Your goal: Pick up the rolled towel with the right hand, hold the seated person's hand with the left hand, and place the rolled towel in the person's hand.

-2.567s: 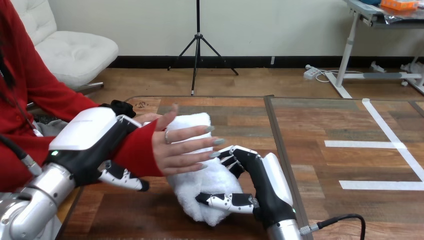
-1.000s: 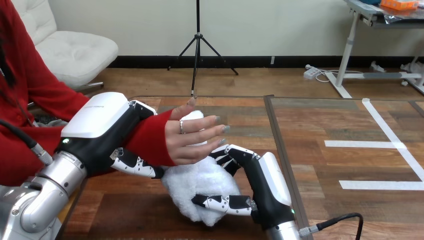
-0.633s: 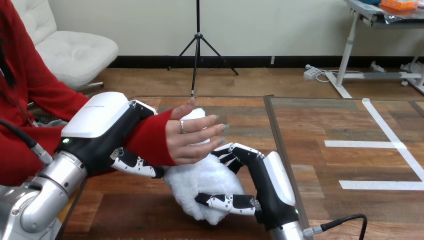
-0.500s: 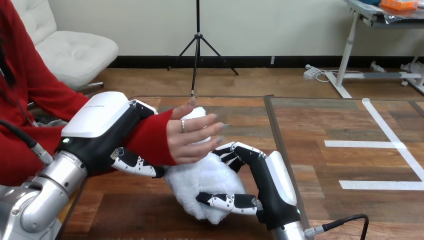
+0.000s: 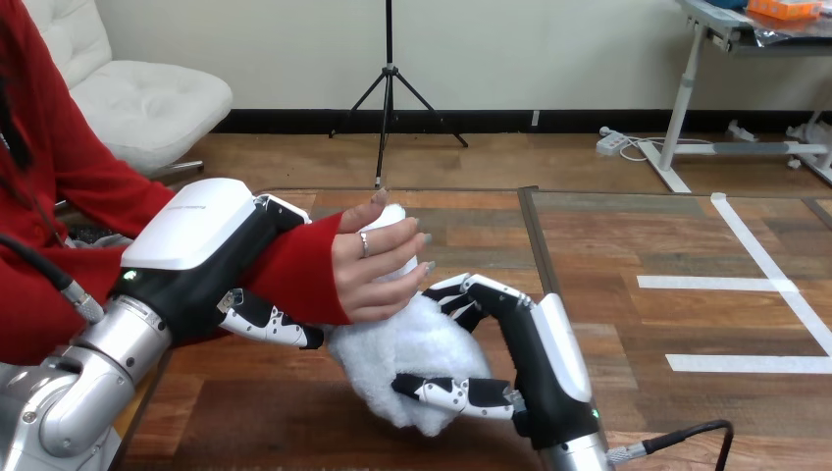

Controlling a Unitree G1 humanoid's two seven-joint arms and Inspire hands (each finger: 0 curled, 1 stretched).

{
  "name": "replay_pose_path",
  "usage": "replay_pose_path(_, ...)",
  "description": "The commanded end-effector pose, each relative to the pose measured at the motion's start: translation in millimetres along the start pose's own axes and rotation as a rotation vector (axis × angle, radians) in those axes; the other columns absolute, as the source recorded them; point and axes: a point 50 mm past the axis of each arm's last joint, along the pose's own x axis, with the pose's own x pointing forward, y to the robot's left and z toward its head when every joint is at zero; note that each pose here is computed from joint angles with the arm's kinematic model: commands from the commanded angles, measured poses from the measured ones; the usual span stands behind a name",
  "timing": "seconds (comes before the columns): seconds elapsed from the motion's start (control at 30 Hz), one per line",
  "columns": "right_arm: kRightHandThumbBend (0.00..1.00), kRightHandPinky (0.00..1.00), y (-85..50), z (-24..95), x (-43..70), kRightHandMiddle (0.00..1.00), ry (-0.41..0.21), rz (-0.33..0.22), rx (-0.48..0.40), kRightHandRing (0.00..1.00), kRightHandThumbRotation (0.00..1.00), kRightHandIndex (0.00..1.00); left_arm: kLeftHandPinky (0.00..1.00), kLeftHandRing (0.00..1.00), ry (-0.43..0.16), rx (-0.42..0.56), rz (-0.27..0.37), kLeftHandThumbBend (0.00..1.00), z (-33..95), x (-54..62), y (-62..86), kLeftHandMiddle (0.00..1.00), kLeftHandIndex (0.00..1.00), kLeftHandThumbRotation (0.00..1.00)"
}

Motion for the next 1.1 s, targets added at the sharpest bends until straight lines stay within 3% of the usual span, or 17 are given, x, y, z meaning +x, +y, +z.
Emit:
replay_pose_path(0.0,0.77,0.39,-9.7,22.5,32.0,0.51,-0.194,-0.097,0.082,0.44,0.10,0.54,0.26,0.31,-0.120,-0.002,0.093,0.92,20.9,9.3,16.6,0.36,0.37,0.00)
replay_pose_path(0.6,0.78,0.40,-13.9,34.0,30.9,0.52,-0.288,-0.139,0.189,0.46,0.05,0.54,0.27,0.31,-0.116,-0.010,0.092,0.93,19.3,8.7,15.4,0.36,0.38,0.00)
replay_pose_path(1.07,0.78,0.39,-14.5,37.9,31.4,0.52,-0.321,-0.147,0.210,0.45,0.05,0.54,0.27,0.31,-0.116,-0.013,0.092,0.92,18.6,8.6,15.5,0.37,0.38,0.00)
